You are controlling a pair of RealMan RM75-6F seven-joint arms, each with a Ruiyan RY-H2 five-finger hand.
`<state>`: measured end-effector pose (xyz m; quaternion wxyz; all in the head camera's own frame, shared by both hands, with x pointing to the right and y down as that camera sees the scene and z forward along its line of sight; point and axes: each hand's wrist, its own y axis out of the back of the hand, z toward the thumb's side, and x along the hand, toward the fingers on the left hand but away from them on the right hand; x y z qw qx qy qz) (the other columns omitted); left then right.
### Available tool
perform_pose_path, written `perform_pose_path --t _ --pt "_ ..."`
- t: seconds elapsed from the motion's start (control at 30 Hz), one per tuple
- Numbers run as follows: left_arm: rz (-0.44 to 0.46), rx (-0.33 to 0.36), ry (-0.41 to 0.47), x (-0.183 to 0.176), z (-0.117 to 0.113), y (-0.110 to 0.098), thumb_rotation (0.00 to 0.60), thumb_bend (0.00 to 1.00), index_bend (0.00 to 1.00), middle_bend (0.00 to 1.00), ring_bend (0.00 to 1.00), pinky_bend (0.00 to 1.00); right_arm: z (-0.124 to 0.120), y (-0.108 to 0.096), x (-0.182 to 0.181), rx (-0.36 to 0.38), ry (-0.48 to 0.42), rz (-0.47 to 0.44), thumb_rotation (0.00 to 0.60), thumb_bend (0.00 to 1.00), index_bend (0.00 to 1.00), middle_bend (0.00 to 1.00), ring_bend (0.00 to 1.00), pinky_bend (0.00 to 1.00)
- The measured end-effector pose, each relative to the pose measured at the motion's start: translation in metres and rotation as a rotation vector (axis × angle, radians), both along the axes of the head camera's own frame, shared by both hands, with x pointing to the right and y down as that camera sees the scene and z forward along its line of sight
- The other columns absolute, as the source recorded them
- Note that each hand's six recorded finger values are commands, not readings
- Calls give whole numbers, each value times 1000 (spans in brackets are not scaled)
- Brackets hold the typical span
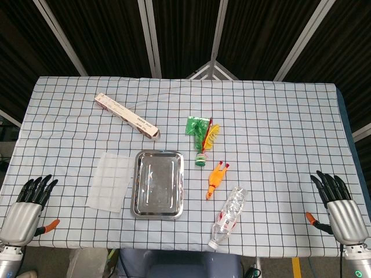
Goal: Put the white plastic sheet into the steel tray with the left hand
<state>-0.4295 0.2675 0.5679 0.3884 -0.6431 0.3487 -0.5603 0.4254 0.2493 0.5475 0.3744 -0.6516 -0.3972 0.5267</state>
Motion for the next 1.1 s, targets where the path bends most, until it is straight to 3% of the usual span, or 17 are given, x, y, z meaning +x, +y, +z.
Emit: perform_pose_path --t 0.3,0.47,0.77,1.1 --pt "7 -14 -2 1 2 2 600 0 0 0 0 0 0 0 0 0 0 -1 600 290 0 0 0 0" --pt "27 -45 -12 4 8 5 600 91 1 0 0 0 0 0 -1 1 -2 -3 600 290 0 0 0 0" --pt "104 -146 -45 15 37 10 600 181 263 0 0 0 -1 0 -1 2 -7 -1 600 290 0 0 0 0" --pt "203 -148 -105 31 74 0 600 253 325 0 0 0 -1 0 -1 1 -10 -2 600 290 0 0 0 0"
